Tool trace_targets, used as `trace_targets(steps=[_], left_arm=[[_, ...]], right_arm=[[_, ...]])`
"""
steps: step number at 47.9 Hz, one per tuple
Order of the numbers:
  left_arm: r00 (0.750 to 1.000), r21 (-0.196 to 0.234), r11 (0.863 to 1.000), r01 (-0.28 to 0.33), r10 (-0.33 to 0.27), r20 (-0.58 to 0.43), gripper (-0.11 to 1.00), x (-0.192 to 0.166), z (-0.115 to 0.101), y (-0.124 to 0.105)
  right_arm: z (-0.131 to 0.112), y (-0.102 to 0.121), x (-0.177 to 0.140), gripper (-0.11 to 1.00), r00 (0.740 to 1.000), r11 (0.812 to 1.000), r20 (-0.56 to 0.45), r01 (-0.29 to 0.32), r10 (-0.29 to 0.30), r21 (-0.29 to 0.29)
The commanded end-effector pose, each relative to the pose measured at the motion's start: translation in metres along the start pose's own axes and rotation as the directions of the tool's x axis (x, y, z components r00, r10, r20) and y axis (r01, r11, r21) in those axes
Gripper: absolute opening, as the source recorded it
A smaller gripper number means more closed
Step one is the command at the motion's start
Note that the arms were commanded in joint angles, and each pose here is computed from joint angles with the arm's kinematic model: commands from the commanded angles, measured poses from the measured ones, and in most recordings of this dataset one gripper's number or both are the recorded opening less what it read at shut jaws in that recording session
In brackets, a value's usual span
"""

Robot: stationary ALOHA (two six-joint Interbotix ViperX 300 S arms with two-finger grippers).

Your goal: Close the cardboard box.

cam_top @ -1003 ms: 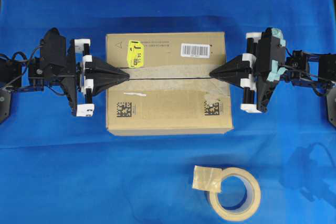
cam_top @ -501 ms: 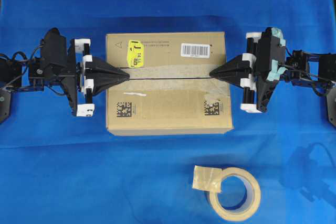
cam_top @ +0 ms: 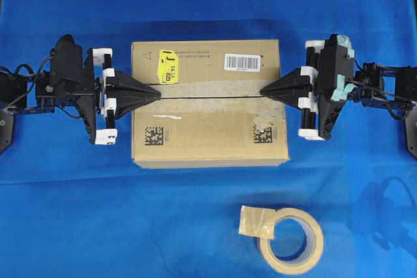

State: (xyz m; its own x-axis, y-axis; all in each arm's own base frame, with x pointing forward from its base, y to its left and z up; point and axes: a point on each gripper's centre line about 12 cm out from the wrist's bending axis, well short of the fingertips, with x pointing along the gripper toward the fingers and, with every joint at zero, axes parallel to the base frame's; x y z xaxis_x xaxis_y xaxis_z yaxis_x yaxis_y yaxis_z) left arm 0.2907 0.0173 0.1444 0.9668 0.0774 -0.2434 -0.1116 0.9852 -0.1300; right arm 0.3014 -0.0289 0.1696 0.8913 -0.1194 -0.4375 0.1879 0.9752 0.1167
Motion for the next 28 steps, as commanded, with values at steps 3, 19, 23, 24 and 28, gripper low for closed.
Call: trace_targets(steps=[3,19,23,24,28], left_arm=[[1.000,0.001,1.000,0.009,-0.009,0.019,0.00,0.0026,0.0055,-0.0025],[1.000,0.000,1.000,0.008,-0.008,0.019,0.00,0.0025,0.0058,-0.0024],[1.000,0.000,1.000,0.008,-0.008,0.019,0.00,0.0025,0.0058,-0.0024],[1.000,0.002,1.000,0.011,-0.011,0.020,0.00,0.0024,0.0059,-0.0030],[1.000,0.001,1.000,0.010,-0.010,0.020,0.00,0.0025,0.0059,-0.0026]], right_arm=[[0.0085,0.0022,0.0004,0.00,1.000,1.000,0.025,-0.006,0.006,0.004],[0.0093,0.0023,0.0003,0.00,1.000,1.000,0.027,-0.006,0.006,0.004],[0.0085,0.0022,0.0004,0.00,1.000,1.000,0.025,-0.006,0.006,0.004],[0.0083,0.0022,0.0004,0.00,1.000,1.000,0.024,-0.006,0.006,0.004],[0.0089,0.0023,0.0002,0.00,1.000,1.000,0.027,-0.007,0.007,0.003]])
